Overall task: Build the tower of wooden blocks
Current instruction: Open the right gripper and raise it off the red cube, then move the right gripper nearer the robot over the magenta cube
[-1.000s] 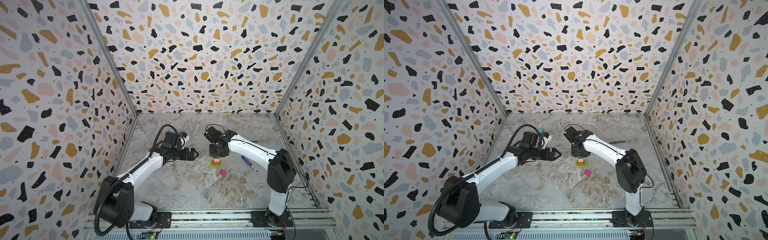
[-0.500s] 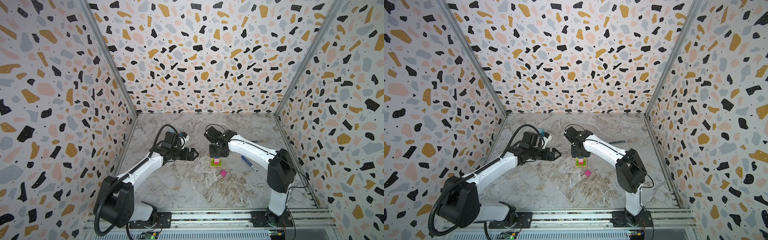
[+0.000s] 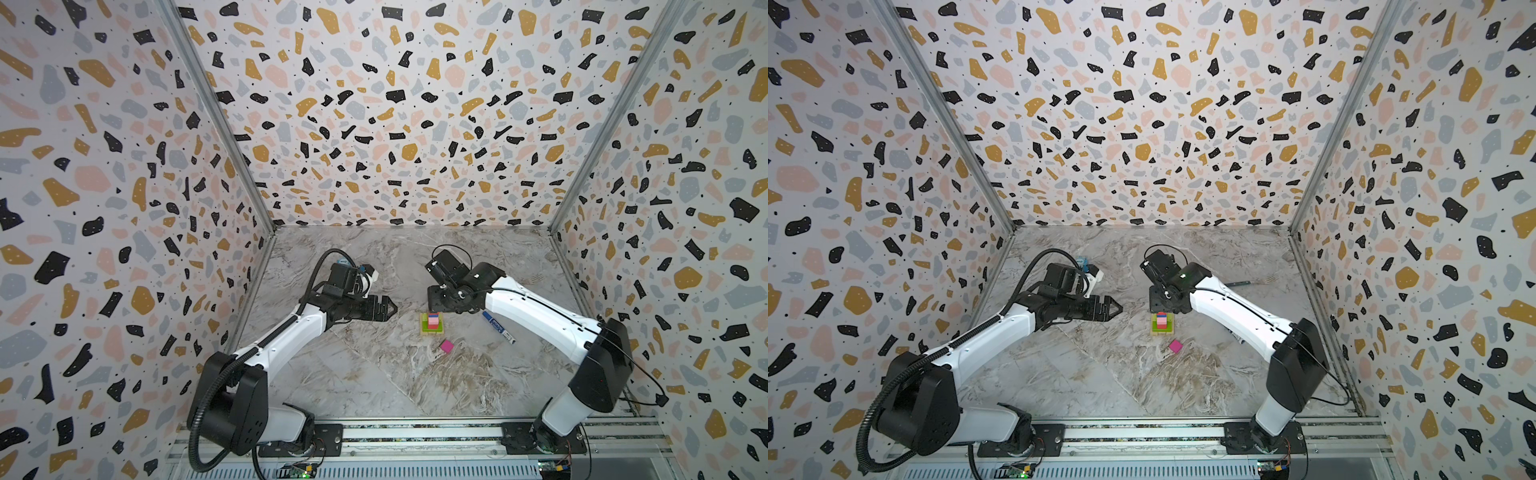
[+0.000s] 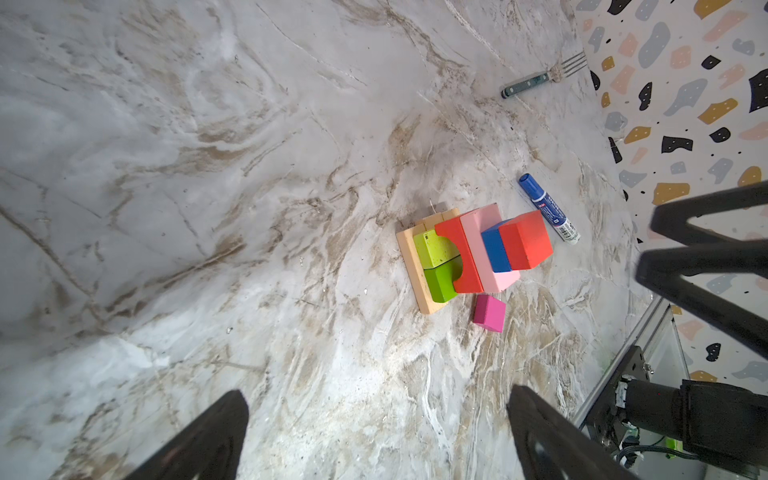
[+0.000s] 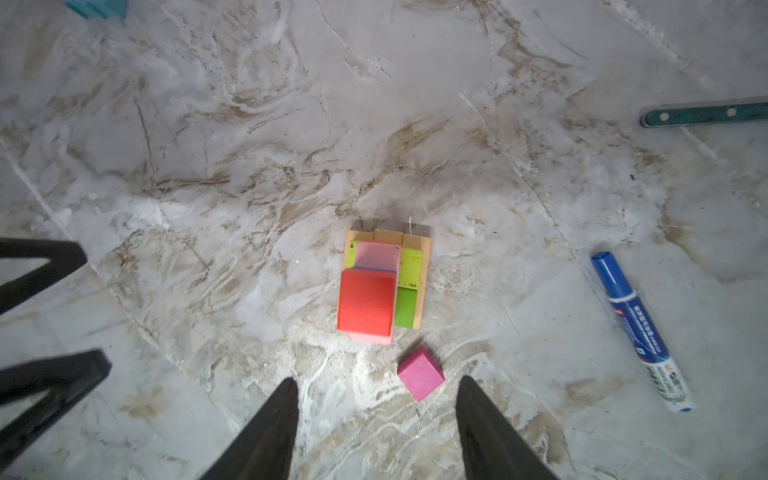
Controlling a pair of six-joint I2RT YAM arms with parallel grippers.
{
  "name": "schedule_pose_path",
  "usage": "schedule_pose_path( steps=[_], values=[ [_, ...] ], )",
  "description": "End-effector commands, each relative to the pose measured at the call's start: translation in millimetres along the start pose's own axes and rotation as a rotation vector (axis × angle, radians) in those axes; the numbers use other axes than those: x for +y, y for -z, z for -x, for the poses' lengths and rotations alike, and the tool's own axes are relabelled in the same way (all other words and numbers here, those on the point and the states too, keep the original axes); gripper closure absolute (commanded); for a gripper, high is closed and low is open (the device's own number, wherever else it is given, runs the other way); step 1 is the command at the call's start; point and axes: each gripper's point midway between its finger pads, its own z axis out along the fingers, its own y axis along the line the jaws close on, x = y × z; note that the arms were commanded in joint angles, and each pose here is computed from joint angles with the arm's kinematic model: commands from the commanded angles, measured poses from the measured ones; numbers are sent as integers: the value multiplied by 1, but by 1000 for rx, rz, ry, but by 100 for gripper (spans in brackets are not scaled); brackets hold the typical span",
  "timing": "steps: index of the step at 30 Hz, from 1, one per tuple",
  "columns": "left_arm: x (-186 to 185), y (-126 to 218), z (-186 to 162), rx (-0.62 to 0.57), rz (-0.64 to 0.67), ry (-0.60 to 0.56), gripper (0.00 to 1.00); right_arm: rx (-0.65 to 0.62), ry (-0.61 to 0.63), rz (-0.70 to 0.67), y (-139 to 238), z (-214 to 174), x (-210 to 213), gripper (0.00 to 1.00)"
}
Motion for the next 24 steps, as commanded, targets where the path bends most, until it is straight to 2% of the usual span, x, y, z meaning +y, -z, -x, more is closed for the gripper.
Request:
schedule_pose_path(
  steps=[1, 6, 14, 24],
  values=[
    [2, 1, 2, -13, 6, -4, 2, -29, 26, 28, 15, -8, -9, 37],
    [4, 1, 2, -15, 16, -5, 2, -3, 19, 50, 13, -38, -24, 33],
    [5, 2, 5, -28, 26, -7, 2, 54, 6, 97, -18, -94, -42, 31],
    [4, 4, 9, -49, 29, -10, 2, 57, -182, 57, -53, -121, -59, 32]
  ],
)
